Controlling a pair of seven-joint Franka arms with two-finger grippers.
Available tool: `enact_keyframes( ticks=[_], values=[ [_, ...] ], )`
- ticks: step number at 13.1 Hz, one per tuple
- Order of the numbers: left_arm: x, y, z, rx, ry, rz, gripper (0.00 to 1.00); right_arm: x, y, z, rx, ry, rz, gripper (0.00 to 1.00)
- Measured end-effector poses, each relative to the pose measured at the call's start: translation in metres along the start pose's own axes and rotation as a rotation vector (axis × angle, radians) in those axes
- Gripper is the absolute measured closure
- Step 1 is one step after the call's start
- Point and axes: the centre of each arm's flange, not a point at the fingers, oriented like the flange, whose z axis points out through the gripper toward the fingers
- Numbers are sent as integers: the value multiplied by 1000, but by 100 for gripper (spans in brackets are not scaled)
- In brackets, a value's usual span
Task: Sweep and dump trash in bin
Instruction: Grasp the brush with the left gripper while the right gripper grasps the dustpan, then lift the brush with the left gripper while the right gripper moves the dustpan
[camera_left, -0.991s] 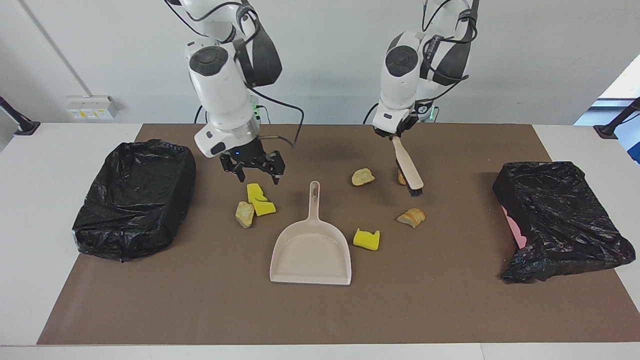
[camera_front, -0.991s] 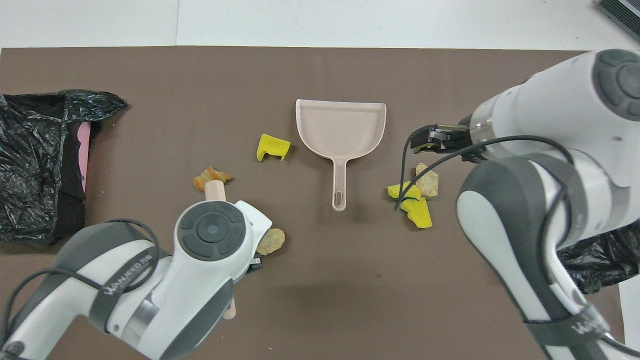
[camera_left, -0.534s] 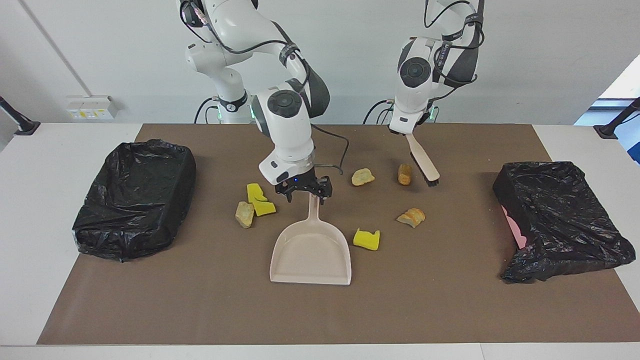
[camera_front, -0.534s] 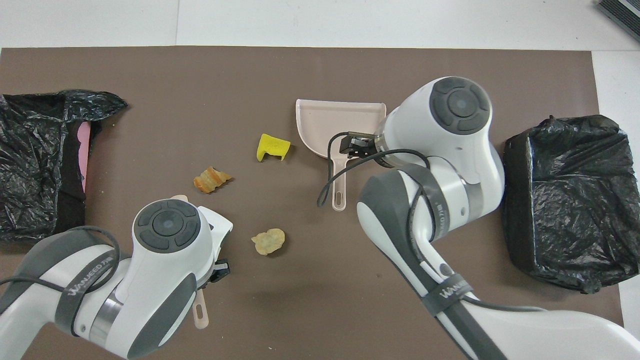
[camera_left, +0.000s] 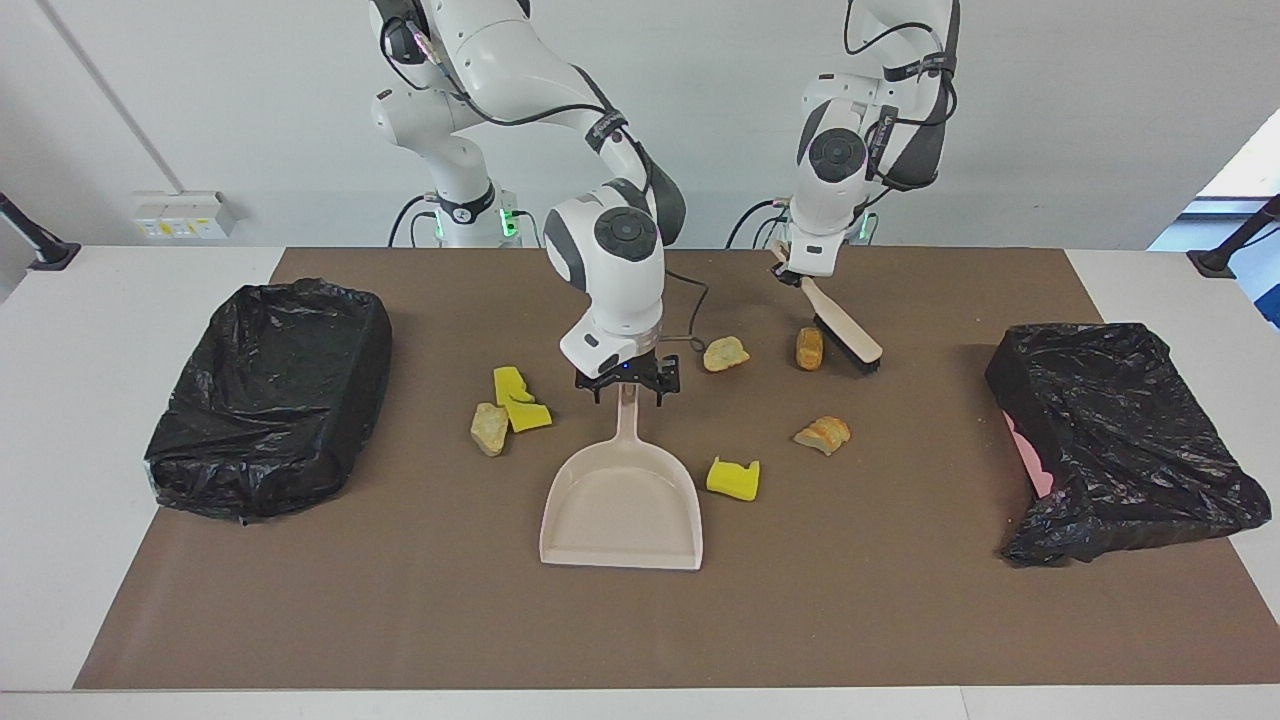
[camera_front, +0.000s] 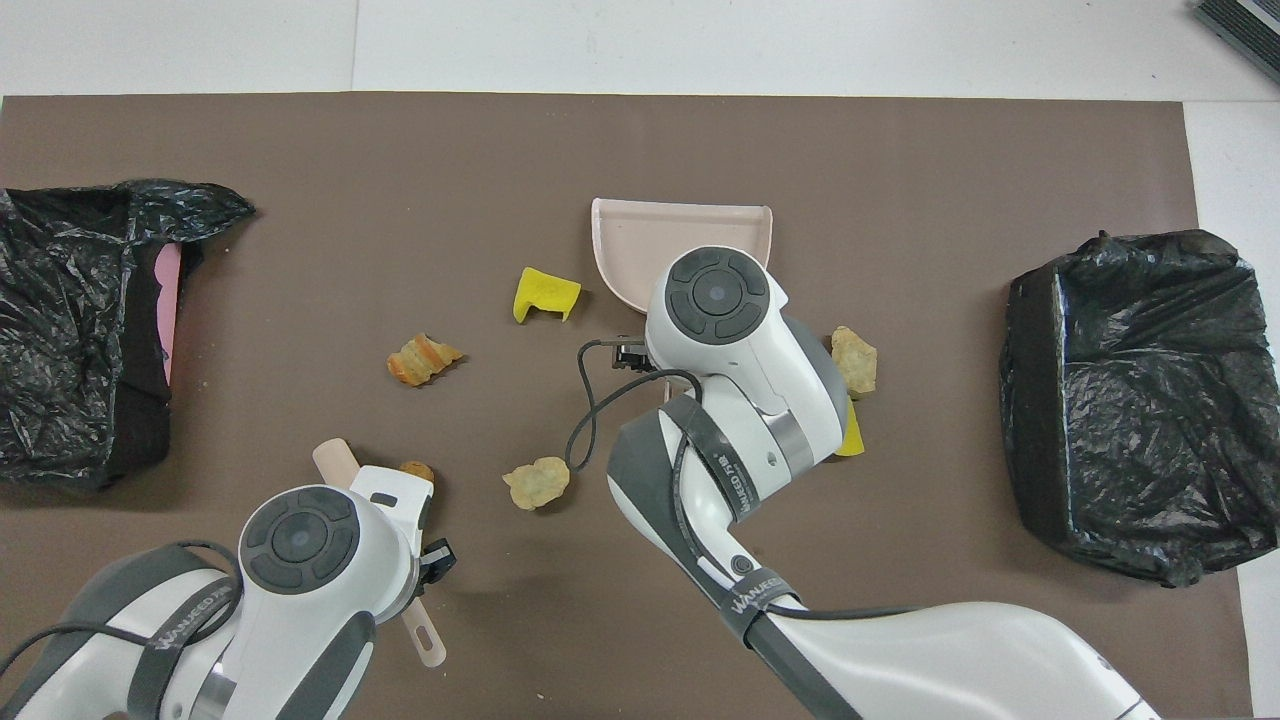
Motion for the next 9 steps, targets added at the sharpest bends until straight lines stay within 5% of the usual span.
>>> enact_keyframes(
  ticks=[4,9],
  values=[
    [-5,16,7,-60,-17,180,74,-5,4,12,-20,-16,-7,9],
    [-3,35,-3,-226,-90,364,74,-6,0,7,-40,9,-33,68]
  ],
)
